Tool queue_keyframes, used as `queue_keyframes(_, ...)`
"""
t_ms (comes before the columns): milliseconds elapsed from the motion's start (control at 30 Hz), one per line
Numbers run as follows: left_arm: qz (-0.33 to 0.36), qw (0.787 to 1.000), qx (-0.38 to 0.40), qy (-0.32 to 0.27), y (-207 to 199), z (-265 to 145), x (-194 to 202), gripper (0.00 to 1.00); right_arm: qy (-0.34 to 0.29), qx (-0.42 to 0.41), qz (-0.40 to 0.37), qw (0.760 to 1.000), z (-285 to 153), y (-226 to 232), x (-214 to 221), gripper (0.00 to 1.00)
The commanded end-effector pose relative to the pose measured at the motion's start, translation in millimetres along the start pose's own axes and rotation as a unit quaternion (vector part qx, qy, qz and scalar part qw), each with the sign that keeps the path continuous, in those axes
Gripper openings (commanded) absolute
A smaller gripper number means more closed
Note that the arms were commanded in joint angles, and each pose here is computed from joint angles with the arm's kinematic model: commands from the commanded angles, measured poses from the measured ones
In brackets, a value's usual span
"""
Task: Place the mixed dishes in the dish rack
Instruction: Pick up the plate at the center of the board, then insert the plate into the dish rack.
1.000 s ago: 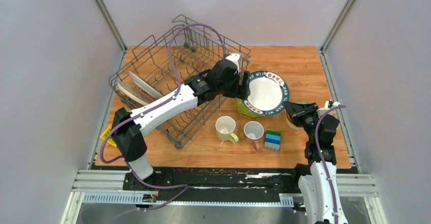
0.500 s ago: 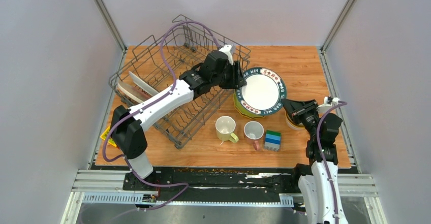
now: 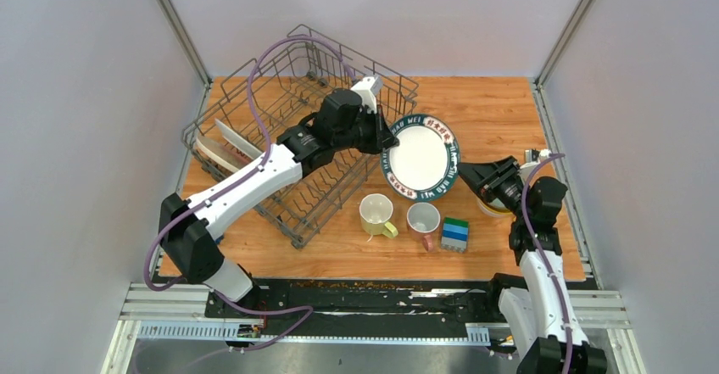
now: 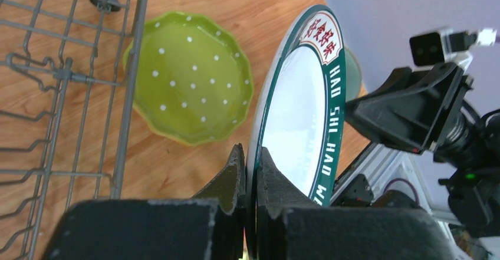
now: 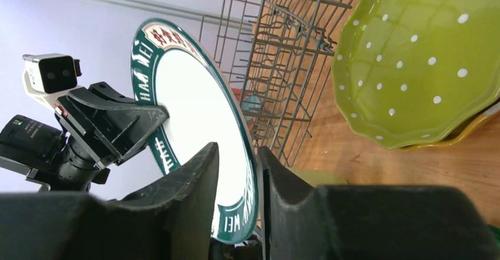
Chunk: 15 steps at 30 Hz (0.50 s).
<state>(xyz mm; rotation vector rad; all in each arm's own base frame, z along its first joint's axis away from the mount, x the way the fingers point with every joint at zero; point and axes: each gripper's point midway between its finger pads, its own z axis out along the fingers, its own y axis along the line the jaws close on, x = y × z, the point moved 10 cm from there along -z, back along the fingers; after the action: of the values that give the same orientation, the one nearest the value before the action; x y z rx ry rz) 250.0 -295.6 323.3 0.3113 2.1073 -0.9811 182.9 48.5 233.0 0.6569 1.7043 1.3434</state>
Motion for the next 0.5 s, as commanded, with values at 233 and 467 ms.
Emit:
queue_keyframes(233, 0.006, 0.999, 0.026, -0.029, -6.0, -31.2, -1.2, 0.00, 0.069, -0.056, -0.068, 0.994, 13.3, 19.1, -7.7, 0.62)
queue_keyframes(467, 0.009, 0.999, 0.045, -0.027, -2.3, -52.6, -7.7, 0.00, 0.148, -0.059, -0.088, 0.983, 30.2, 14.3, -5.7, 0.68)
